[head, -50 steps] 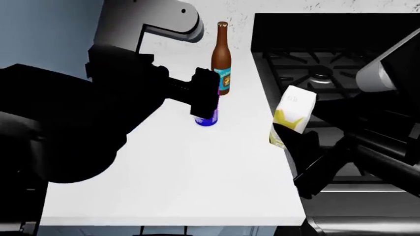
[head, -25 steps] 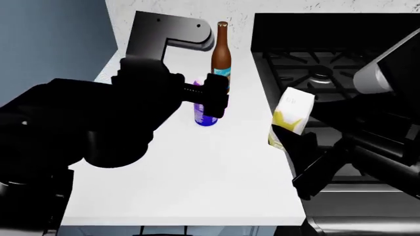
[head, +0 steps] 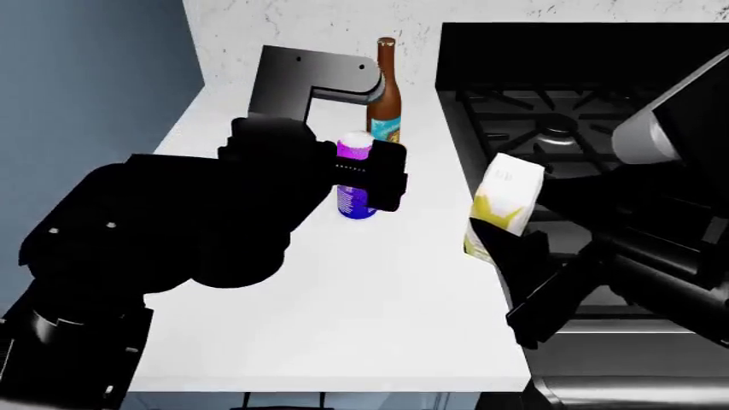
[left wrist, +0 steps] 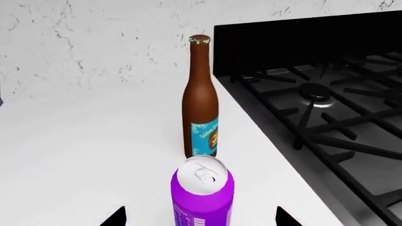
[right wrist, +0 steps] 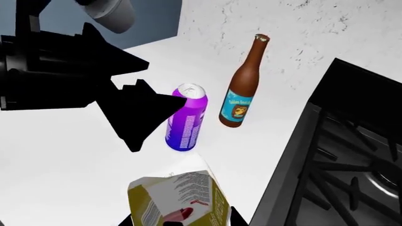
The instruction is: Move the drinks to the dining counter.
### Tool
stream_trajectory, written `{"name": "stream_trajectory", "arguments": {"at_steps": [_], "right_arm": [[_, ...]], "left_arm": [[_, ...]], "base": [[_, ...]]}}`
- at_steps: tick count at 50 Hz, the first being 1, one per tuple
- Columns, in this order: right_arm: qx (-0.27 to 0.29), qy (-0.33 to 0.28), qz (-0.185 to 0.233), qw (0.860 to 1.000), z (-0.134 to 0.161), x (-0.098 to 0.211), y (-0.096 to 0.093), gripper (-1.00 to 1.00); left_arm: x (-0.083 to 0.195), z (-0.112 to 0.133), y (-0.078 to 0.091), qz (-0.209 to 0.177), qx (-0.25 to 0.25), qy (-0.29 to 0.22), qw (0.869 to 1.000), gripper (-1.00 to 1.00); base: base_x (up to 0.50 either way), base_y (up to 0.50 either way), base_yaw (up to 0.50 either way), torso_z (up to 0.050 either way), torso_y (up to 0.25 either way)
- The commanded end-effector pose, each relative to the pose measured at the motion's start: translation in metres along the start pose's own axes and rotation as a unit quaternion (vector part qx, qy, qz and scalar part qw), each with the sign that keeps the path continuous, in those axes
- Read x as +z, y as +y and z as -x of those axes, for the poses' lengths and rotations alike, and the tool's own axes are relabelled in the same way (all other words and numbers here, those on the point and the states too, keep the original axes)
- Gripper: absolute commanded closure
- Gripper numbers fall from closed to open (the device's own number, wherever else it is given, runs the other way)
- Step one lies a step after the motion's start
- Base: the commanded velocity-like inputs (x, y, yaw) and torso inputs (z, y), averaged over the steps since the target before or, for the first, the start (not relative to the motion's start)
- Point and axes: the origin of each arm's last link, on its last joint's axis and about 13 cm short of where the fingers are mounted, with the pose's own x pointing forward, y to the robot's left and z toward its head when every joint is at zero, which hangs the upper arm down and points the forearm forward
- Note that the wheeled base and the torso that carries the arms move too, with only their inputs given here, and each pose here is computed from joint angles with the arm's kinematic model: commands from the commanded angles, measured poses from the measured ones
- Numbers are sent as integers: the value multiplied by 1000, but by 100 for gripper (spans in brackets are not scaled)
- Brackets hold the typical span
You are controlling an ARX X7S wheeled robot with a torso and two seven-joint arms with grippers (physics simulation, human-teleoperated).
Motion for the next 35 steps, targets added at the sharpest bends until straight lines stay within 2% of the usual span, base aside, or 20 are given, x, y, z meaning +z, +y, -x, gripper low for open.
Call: {"name": "stream_trajectory", "arguments": {"at_steps": [1, 8, 15, 24, 35], "right_arm": [[-10, -9, 3, 1000, 0, 2, -2, 100], [-10, -10, 4, 1000, 0, 3, -2, 100], [-7, -9, 4, 1000, 0, 2, -2, 100], [-8, -9, 3, 1000, 0, 2, -1, 100], [-6, -9, 4, 1000, 0, 3, -1, 100]], "left_arm": [[-1, -5, -6, 1, -8, 1, 1000, -100], [0, -9, -9, 4, -11, 1, 1000, -100], [0, -24, -6, 8, 7, 6, 1000, -100], [-6, -39, 2, -7, 37, 15, 999, -100], [-10, -50, 2, -9, 44, 24, 999, -100]], "base": [[0, 0, 0, 0, 0], [0, 0, 0, 0, 0], [0, 0, 0, 0, 1], [0, 0, 0, 2, 0], [0, 0, 0, 0, 0]]}}
